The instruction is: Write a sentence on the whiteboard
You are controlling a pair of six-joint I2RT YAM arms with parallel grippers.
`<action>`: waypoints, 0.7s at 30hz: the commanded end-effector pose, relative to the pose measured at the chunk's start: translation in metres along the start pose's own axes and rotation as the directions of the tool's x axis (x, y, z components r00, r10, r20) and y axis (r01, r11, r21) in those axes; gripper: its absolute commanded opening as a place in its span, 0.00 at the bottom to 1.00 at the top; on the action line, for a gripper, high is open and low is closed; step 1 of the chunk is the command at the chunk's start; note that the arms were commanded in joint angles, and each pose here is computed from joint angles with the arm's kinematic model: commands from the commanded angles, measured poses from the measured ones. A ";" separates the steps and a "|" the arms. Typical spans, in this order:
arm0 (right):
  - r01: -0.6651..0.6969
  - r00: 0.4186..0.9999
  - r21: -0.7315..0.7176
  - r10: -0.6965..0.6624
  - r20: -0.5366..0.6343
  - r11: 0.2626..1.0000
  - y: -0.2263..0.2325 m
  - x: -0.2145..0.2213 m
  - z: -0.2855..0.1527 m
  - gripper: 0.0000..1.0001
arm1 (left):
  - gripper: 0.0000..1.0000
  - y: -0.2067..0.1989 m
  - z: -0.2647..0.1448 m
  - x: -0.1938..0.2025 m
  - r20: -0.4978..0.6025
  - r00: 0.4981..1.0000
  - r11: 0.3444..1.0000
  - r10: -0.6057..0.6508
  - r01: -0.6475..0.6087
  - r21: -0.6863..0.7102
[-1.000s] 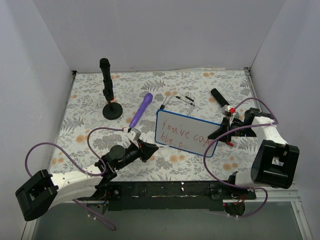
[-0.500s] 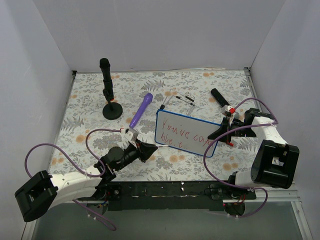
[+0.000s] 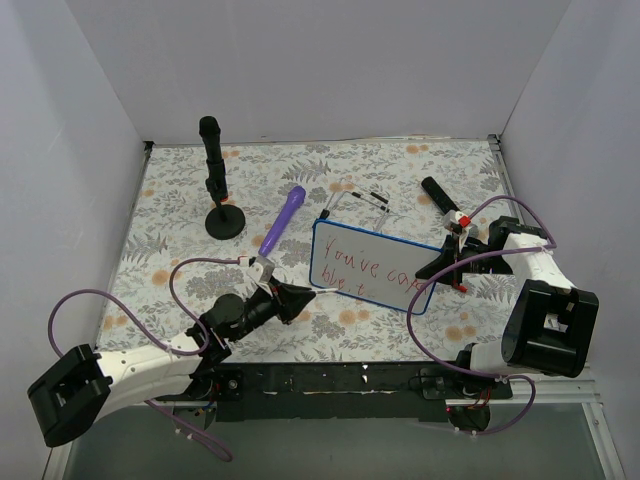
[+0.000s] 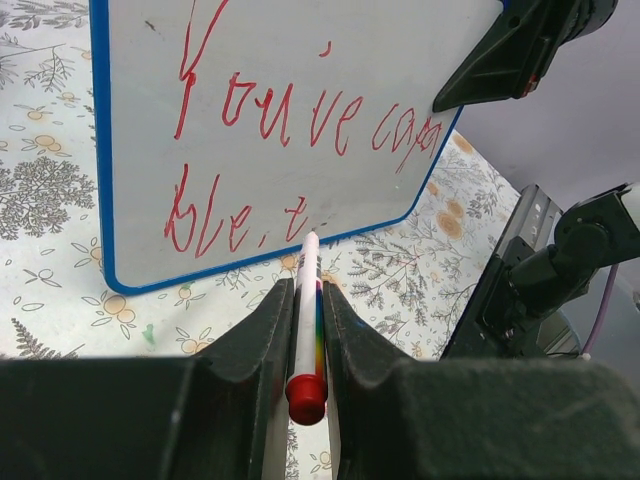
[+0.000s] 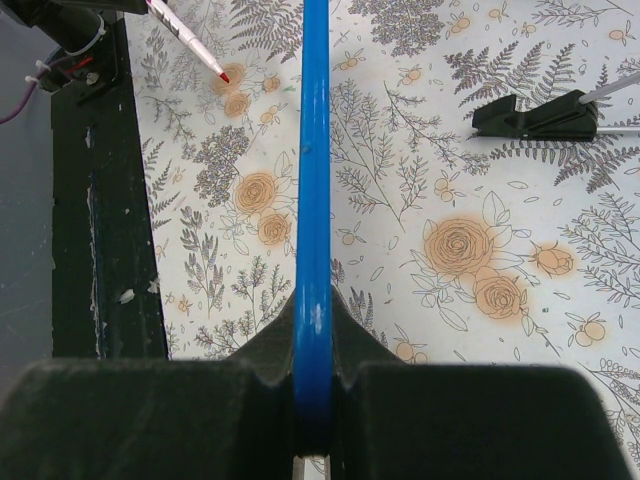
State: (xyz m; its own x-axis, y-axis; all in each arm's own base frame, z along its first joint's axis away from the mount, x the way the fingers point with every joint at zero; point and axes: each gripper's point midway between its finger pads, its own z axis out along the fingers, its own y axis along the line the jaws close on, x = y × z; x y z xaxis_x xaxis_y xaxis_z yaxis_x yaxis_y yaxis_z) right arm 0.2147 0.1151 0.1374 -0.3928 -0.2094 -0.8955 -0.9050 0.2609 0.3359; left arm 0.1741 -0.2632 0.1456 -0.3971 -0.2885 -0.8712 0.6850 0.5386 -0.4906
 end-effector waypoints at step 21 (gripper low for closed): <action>0.030 0.997 0.022 -0.028 -0.065 0.999 0.000 0.013 -0.002 0.01 | 0.00 -0.031 -0.004 -0.006 -0.018 1.000 0.989 -0.018 0.020 0.148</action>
State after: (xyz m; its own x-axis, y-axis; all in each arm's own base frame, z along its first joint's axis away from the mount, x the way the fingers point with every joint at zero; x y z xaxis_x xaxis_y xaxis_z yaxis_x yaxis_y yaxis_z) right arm 0.2117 0.1157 0.1365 -0.3836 -0.2113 -0.8990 -0.9082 0.2631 0.3256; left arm 0.1564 -0.2722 0.1537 -0.4344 -0.2688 -0.8597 0.7336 0.4482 -0.5109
